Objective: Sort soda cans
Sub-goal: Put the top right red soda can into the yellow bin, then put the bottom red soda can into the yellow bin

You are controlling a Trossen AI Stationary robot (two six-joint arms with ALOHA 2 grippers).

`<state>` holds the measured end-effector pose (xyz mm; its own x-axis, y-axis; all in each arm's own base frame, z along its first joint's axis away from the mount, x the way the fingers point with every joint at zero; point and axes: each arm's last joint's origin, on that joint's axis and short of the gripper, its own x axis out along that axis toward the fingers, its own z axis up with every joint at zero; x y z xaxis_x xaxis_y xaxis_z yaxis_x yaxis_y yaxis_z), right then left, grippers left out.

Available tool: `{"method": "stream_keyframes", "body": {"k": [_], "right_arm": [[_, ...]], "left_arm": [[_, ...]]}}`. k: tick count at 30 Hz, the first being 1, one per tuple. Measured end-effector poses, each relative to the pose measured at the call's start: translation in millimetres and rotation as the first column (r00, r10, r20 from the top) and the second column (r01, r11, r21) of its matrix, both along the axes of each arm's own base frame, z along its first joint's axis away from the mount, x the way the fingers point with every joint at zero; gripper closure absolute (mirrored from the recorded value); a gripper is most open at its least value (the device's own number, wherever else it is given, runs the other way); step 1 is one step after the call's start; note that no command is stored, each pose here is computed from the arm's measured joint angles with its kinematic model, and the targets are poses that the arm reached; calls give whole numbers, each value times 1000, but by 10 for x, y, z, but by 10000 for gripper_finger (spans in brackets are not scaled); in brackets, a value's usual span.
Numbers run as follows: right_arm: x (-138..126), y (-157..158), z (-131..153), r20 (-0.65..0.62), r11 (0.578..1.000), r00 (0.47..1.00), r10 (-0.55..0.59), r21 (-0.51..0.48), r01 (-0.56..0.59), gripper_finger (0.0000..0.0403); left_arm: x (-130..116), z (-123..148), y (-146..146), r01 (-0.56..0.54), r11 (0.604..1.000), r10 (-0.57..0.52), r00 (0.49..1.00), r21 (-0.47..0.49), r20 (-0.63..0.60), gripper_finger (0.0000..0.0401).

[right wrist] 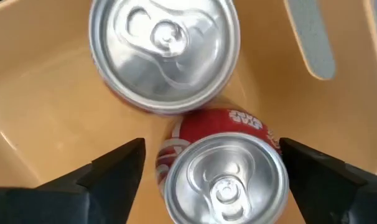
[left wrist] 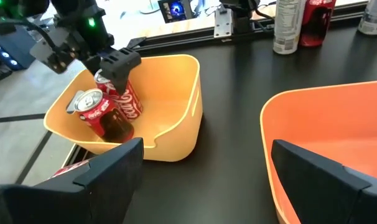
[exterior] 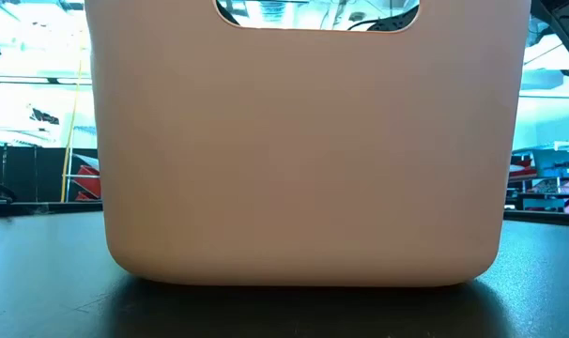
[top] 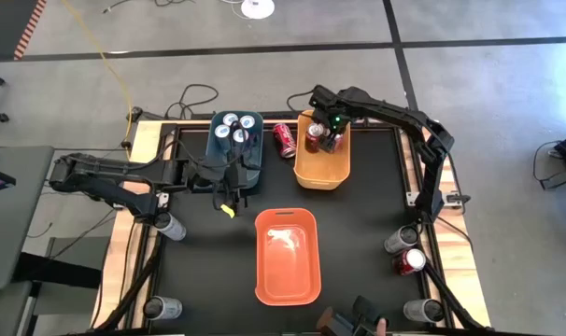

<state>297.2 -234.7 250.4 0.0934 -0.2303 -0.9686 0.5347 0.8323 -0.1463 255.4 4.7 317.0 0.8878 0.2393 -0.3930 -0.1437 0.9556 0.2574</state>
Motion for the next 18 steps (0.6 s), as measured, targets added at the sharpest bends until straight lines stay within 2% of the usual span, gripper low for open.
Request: {"method": "stream_keyframes", "body": {"k": [6,9,12,14,18], "right_arm": [[-66,6,110,36,997,997,-73,-5,73,7],[-130,48,263,95,984,980,-176,-9,177,11],[-199,124,497,211,951,931,-298,-16,309,14],[-204,233,711,322,947,902,-287,-46,318,14],[-111,528,1084,526,961,836,-156,-114,251,11]], "left_arm": [[-3,-3,12,-12,1000,12,1000,19,-8,51],[-11,-3,74,-71,994,73,997,80,-20,51],[20,-44,184,-86,987,95,994,138,-54,51],[84,-130,244,-67,988,81,992,137,-98,51],[237,-387,338,-102,992,116,974,81,-195,51]]}}
